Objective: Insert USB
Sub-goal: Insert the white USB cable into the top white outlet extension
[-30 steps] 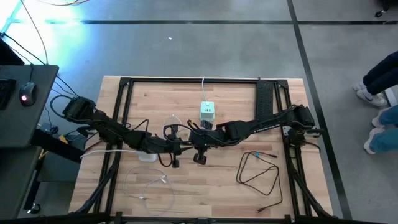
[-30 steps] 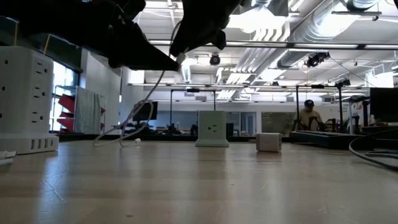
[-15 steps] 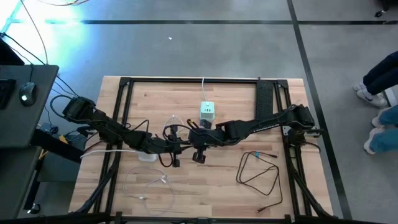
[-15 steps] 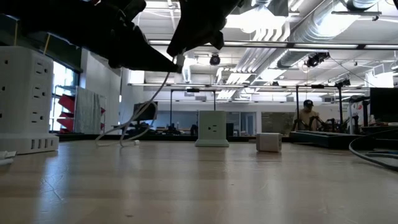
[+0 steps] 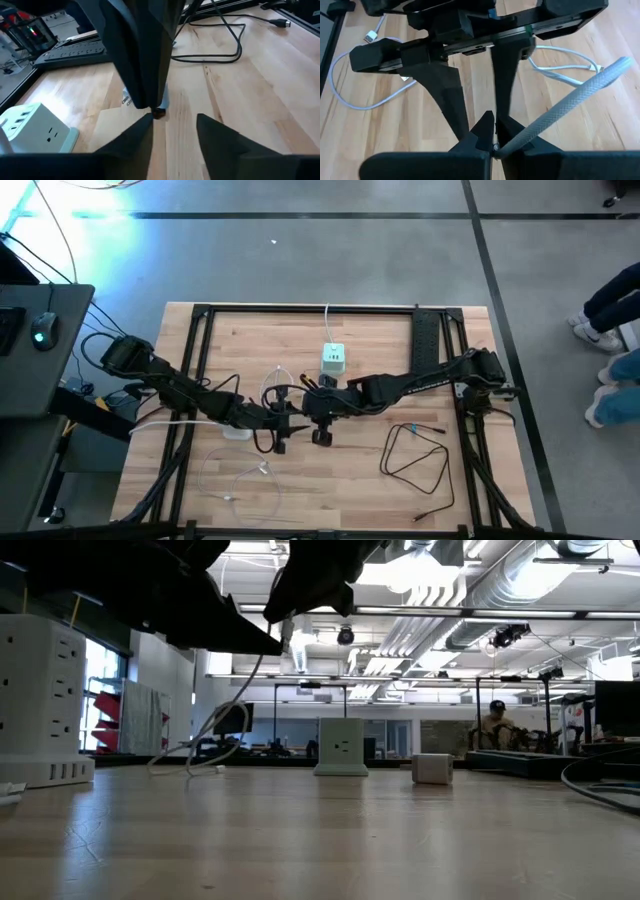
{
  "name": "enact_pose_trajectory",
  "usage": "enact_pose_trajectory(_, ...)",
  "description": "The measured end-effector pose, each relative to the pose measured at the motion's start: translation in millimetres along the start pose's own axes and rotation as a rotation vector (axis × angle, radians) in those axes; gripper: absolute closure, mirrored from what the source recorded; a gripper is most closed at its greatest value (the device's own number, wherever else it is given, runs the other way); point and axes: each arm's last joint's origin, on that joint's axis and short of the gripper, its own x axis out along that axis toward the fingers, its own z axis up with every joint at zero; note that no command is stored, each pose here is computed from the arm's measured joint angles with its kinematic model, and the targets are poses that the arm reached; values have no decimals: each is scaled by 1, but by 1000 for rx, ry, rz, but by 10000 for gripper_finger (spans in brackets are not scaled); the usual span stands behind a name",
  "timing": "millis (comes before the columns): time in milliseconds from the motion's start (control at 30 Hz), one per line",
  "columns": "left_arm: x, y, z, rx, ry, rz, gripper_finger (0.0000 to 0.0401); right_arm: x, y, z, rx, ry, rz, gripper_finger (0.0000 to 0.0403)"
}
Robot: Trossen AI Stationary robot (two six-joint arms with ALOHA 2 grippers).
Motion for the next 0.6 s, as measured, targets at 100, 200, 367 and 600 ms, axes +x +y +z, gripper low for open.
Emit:
enact_pose_trajectory(100,0,0,0,-7,-1,-3,236,0,2,0,-4,2,11,403)
enact_pose_trajectory(200,0,0,1,-10,-10,-15,237,-1,5,0,-31,-7,36,403)
enact_pose_trajectory(367,0,-2,5,-16,-50,-81,261,-1,8,6,-115,-63,93,403)
enact_pose_trajectory(600,0,-3,5,-14,-54,-112,305,-1,8,4,-158,-50,105,403)
